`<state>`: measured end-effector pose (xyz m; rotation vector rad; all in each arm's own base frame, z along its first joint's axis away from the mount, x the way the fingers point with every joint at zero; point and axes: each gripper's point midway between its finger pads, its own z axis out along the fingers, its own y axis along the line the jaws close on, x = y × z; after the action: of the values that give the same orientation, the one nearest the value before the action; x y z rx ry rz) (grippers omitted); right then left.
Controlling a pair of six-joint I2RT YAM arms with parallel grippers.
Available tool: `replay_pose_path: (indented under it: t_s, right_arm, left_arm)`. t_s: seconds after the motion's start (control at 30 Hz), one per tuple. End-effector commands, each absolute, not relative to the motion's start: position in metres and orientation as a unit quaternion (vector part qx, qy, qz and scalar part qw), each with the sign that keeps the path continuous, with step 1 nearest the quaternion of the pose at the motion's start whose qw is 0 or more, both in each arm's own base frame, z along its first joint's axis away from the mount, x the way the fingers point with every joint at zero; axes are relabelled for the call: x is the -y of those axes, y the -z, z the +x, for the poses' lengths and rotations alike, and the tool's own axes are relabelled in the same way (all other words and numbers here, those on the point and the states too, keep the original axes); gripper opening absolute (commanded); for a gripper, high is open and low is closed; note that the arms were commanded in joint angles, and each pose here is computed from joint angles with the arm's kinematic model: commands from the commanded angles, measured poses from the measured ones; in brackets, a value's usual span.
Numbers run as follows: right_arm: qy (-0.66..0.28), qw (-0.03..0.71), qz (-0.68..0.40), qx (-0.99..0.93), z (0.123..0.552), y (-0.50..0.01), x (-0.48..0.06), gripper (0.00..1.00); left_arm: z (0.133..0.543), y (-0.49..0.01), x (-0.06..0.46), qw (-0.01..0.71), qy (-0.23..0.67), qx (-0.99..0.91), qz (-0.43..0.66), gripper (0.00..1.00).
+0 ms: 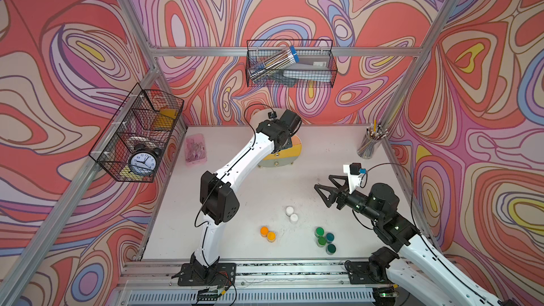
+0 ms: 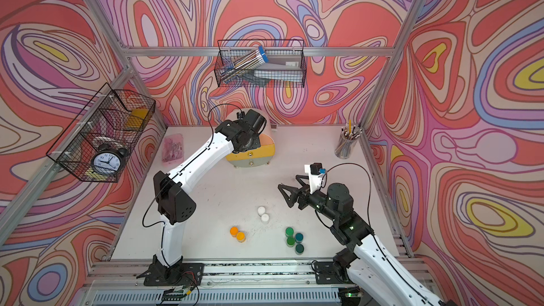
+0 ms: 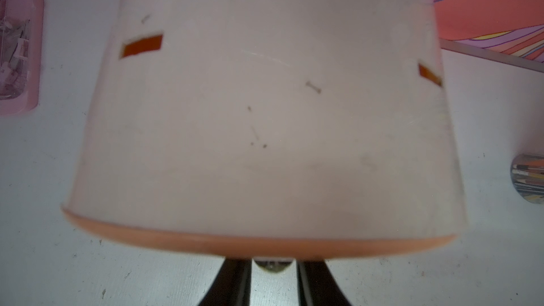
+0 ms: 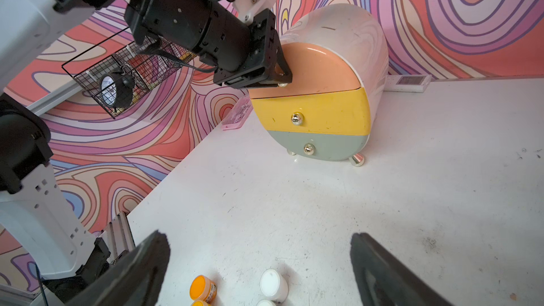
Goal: Put the paint cans in the drawer according to color
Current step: Open the drawer in the storage box.
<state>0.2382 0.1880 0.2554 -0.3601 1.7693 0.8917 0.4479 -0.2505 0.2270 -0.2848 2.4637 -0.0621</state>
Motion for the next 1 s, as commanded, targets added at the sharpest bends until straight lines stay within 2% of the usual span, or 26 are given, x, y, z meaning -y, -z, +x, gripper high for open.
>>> replay_pose_path:
  t_s: [0.0,0.07,0.2,0.97]
  right_arm:
    - [-0.376,0.538,-0.150,-0.740,0.236,-0.260,-0.187,0.98]
    - [-0.376,0.537,-0.150,-0.740,0.236,-0.260,-0.187,0.98]
    - [-0.378,0.538,-0.149,-0.739,0.235,-0.260,-0.187,0.98]
    - [-0.378,0.534,-0.148,-0.742,0.237,-0.258,-0.188,0.98]
  left_arm:
    - [0.455,-0.225,0.244,0.327,0.015,-0.938,-0.117,0.22]
    - [0.455,-0.224,0.244,0.325,0.015,-0.938,-0.116,0.21]
    - [0.453,-0.227,0.243,0.324,0.016,-0.939,-0.114,0.13]
    - [0.395,-0.248,0.229,0.304,0.054,-0.946,-0.098,0.12]
